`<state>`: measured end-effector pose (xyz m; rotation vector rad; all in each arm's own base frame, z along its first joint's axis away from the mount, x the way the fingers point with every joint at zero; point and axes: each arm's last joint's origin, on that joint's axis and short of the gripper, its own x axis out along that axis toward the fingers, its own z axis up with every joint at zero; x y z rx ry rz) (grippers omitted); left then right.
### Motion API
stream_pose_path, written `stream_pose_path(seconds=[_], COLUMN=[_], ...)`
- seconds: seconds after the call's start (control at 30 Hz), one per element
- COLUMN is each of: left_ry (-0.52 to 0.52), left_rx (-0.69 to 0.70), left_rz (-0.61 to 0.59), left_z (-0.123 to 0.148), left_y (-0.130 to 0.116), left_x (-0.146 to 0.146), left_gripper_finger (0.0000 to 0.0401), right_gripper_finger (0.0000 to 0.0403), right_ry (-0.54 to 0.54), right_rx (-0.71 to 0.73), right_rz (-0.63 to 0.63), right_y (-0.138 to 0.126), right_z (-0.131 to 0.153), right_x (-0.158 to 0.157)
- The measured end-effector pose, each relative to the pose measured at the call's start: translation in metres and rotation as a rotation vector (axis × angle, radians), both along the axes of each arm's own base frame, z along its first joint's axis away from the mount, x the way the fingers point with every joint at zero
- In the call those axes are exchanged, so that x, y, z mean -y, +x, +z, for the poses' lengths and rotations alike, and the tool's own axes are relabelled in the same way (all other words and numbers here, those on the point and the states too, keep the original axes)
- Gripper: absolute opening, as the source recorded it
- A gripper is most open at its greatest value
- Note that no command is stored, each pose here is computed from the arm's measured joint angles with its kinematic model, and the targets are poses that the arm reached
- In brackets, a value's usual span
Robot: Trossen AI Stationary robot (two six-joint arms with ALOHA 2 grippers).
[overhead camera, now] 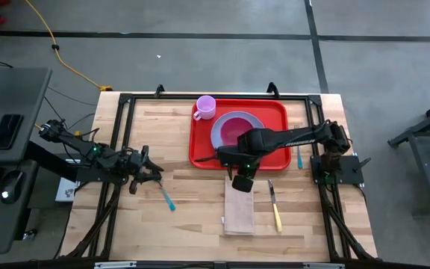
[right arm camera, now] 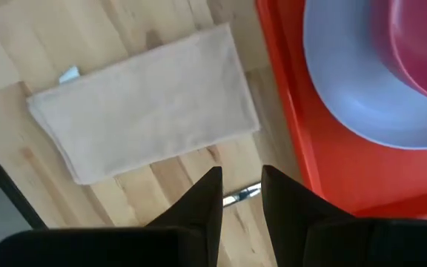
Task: Set up tray
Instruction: Put the white napkin to the right of the blue plate on the red serving tray
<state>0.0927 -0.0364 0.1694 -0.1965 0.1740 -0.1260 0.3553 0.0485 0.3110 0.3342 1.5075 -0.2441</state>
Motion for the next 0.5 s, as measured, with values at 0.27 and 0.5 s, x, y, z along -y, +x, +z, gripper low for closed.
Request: stream_pose_path(seconds=[0.27,0.5], left_ry=[-0.017,-0.021], left_rx=[0.001,0.005], left_rz=[-0.063,-0.073], left_z=[0.001,0.001], left_y=[0.000,0.000], left_x=[0.002,0.002], left_gripper_finger=[0.0166,0.0166], right_gripper_finger=[0.0086,0.0131], right_ry=[0.035,0.028], right_rx=[0.000,-0.147], right_rz=[0.020,-0.025], right_y=[0.005,-0.008], right_z=[-0.043,-0.082], right_x=[-0.014,0.003])
